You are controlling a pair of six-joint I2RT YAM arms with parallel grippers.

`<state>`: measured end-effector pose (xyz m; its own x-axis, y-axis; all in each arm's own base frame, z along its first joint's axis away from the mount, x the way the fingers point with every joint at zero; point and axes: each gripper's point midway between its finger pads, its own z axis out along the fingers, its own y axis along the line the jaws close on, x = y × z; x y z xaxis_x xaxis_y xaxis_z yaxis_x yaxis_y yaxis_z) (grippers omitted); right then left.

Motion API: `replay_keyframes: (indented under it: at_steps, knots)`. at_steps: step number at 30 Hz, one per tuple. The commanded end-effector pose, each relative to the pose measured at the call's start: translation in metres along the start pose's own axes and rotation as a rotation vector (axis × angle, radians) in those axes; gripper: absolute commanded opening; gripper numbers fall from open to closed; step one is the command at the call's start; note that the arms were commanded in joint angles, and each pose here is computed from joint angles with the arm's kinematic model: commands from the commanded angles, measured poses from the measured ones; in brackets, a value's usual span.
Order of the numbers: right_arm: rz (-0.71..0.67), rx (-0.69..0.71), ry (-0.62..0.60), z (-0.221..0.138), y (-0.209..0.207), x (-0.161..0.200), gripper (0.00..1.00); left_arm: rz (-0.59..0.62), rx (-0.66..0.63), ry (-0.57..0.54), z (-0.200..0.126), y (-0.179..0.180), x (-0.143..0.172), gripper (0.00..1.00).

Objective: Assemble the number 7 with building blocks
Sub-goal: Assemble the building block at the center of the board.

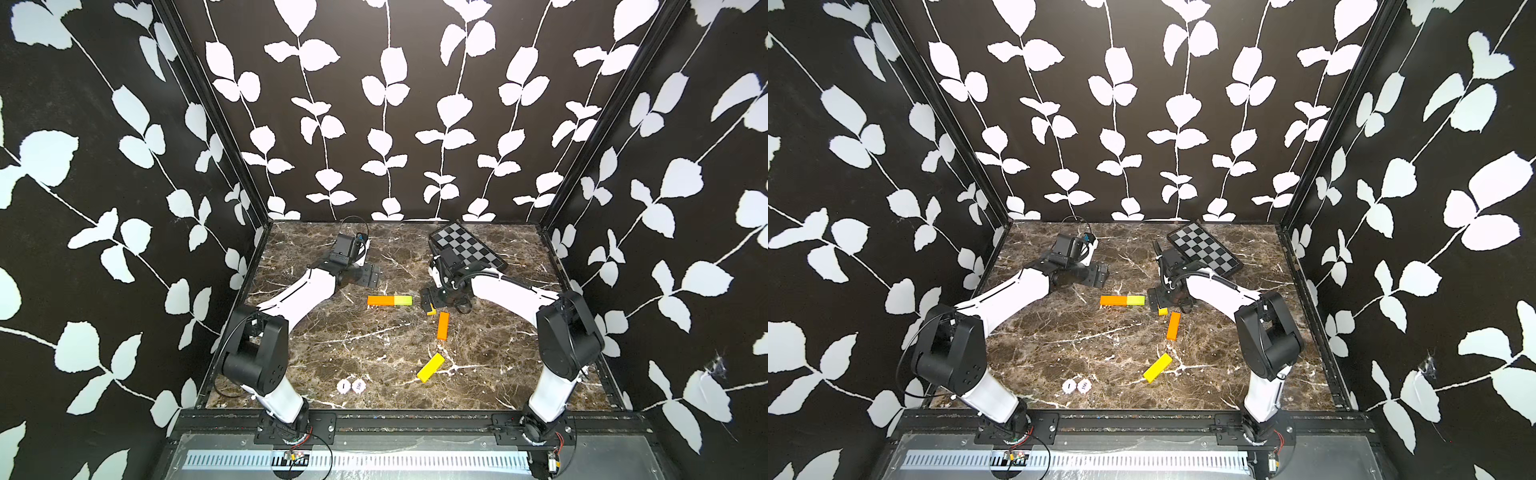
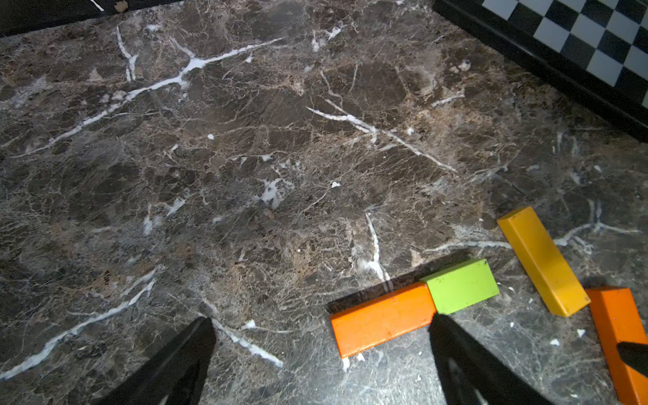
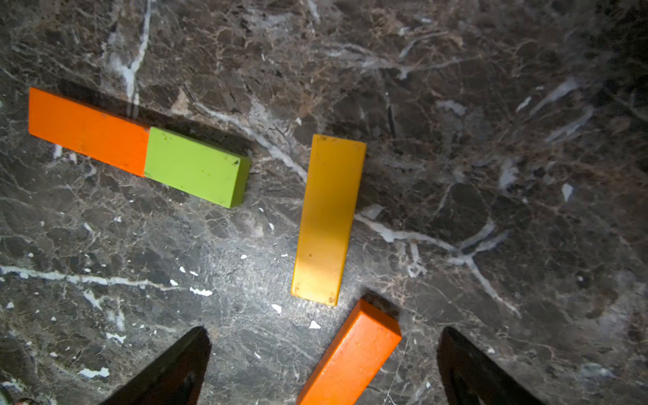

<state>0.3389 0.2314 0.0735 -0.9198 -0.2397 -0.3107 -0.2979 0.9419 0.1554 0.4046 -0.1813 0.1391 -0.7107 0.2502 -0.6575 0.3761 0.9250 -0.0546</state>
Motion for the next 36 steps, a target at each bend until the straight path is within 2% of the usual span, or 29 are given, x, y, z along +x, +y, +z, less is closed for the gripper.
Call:
replay_keyframes:
  at_steps: [1,7,9,11,17,19,32,36]
  knots:
    - [0.006,0.027,-0.008,0.005,-0.001,-0.016,0.98,0.011,-0.006,0.012,-0.001,0.0,-0.003,0.98]
    - [-0.01,0.068,0.04,0.021,-0.006,-0.018,0.74,0.012,-0.022,0.02,-0.001,0.003,0.0,0.98]
    - [-0.013,0.073,0.052,0.025,-0.006,-0.017,0.7,0.012,-0.027,0.02,-0.001,0.004,0.0,0.99]
    - [-0.018,0.082,0.064,0.028,-0.008,-0.014,0.57,0.011,-0.03,0.02,-0.001,0.005,-0.001,0.99]
    - [-0.021,0.087,0.062,0.032,-0.01,-0.012,0.62,0.009,-0.038,0.021,-0.001,0.006,-0.001,0.99]
    - [-0.02,0.079,0.07,0.036,-0.009,-0.012,0.58,0.007,-0.04,0.024,-0.001,0.006,0.0,0.99]
    - [-0.002,0.035,0.105,0.051,0.0,-0.014,0.52,0.004,-0.06,0.027,-0.002,0.01,0.001,0.99]
    - [0.005,0.033,0.096,0.051,0.001,-0.016,0.47,0.005,-0.069,0.033,-0.002,0.011,0.003,0.99]
